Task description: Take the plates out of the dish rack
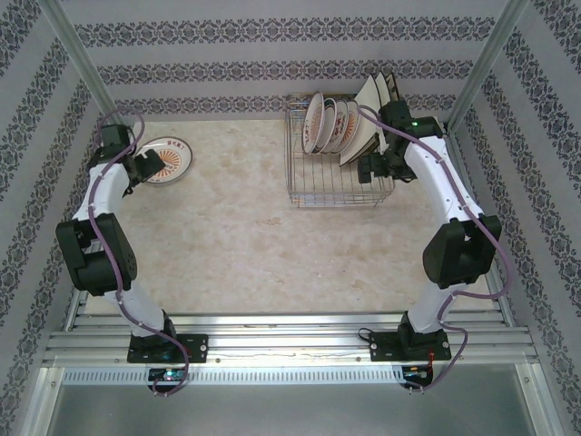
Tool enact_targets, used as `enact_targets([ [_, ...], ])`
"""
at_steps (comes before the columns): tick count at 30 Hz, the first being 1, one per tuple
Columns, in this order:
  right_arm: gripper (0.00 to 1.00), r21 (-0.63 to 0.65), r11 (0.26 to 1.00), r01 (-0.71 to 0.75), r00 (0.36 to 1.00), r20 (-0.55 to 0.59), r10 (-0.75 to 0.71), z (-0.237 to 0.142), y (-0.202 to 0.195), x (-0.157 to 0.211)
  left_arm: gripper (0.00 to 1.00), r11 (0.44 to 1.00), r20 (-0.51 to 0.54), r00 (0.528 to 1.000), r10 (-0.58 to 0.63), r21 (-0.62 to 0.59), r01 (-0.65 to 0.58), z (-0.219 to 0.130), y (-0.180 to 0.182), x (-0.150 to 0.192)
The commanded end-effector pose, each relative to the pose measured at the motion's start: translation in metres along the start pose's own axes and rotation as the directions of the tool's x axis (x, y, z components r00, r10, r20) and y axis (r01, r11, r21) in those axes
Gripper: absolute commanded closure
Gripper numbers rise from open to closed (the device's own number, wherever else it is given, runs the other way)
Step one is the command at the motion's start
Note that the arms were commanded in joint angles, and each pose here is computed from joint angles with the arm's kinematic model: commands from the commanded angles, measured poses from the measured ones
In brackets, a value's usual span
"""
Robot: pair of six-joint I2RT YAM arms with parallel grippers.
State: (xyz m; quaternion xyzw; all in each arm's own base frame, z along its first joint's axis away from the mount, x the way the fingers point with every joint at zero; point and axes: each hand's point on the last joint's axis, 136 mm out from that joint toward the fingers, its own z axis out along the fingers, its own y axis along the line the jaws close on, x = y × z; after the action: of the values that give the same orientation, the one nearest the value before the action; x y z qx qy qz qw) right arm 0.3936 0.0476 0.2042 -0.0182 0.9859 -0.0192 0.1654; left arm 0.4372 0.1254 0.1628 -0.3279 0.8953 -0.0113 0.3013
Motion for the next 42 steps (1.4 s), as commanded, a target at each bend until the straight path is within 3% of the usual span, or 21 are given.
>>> enact_targets([
  [1,0.02,0.008,1.000,-0.012,0.999,0.053,0.011,-0.019,0.004,-0.010,0.00,0.984,-0.063,0.984,0.167,-0.050,-0.170,-0.035,-0.012,0.018],
  [7,0.02,0.011,0.999,-0.039,0.991,0.129,0.037,-0.030,0.020,-0.029,0.00,0.926,-0.170,0.911,0.377,0.079,-0.369,-0.063,-0.073,0.060],
  [13,0.02,0.007,1.000,-0.014,0.985,0.170,0.012,-0.030,0.049,-0.047,0.00,0.884,-0.194,0.862,0.467,0.090,-0.459,-0.070,-0.094,0.079],
  [34,0.02,0.038,0.999,-0.034,0.959,0.281,0.022,0.023,0.108,-0.133,0.00,0.842,-0.244,0.809,0.535,0.073,-0.535,-0.056,-0.119,0.076],
  [42,0.15,-0.034,0.999,-0.030,0.927,0.372,0.041,0.027,0.134,-0.164,0.00,0.837,-0.259,0.800,0.541,0.066,-0.544,-0.043,-0.121,0.077],
])
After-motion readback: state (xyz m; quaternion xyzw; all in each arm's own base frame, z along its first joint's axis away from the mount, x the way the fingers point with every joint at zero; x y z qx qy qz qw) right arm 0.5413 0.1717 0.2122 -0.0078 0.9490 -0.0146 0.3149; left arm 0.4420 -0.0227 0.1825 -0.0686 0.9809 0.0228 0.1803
